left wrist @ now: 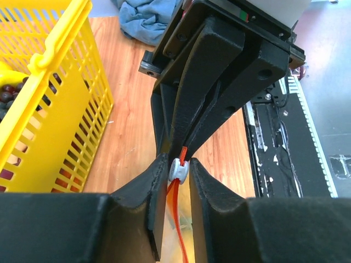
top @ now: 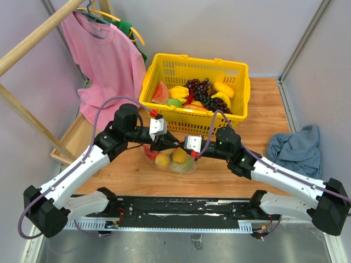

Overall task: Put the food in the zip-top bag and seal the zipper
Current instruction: Zip the zipper food storage bag at the center of the board.

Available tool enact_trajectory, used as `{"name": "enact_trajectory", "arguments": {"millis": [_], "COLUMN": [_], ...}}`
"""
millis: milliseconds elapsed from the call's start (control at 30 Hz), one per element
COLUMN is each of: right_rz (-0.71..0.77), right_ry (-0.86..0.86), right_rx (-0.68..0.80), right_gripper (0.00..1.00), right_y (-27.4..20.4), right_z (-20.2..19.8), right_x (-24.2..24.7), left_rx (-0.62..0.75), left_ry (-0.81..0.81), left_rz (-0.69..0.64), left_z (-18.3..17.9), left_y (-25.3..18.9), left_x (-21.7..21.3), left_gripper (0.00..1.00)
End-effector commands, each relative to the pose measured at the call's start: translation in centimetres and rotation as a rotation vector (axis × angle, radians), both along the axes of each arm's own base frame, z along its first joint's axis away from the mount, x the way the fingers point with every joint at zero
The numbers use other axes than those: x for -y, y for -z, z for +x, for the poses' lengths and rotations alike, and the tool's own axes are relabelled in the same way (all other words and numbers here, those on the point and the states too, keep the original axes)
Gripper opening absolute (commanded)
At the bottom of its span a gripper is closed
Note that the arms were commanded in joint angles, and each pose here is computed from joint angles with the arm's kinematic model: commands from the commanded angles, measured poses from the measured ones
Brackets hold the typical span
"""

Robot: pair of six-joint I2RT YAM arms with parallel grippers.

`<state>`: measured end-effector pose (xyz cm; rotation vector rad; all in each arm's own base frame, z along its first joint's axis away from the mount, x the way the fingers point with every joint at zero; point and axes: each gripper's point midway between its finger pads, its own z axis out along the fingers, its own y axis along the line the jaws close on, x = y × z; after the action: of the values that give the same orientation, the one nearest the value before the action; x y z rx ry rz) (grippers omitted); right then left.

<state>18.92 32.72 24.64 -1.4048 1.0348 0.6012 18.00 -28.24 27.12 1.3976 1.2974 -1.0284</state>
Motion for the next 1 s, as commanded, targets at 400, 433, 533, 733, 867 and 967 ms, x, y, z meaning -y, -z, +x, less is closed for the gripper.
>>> {"name": "enact_trajectory", "arguments": {"millis": [400, 433, 533, 733, 867, 967], "right_rz": [0.124, 0.131, 0.148, 0.125, 0.085, 0.077], "right_ry": [0.127, 0.134, 0.159, 0.077, 0.017, -0.009], "right_rx": [0.045, 0.04, 0.014, -0.015, -0.042, -0.058], "right_gripper": [0.01, 0.01, 0.01, 0.01, 0.1, 0.24], "right_y": [-3.1, -3.2, -3.6, -3.2, -2.7, -2.4], "right_z": [2.3, 2.4, 3.0, 2.0, 1.3, 1.2], "right_x": [1.1, 1.2, 1.8, 1.1, 0.4, -0.2], "left_rx": [0.069, 0.075, 0.086, 0.071, 0.068, 0.06], "left_ry": [-0.082, -0.09, -0.11, -0.104, -0.077, -0.06], "left_rz": [0.042, 0.044, 0.052, 0.048, 0.02, 0.003], "left_z": [0.3, 0.4, 0.6, 0.6, 0.1, -0.2], "left_y": [0.3, 0.3, 0.1, 0.0, -0.6, -0.9], "left_x": [-1.3, -1.4, -1.7, -1.5, -1.2, -1.0], "left_gripper": [0.02, 0.01, 0.01, 0.01, 0.0, 0.0]}}
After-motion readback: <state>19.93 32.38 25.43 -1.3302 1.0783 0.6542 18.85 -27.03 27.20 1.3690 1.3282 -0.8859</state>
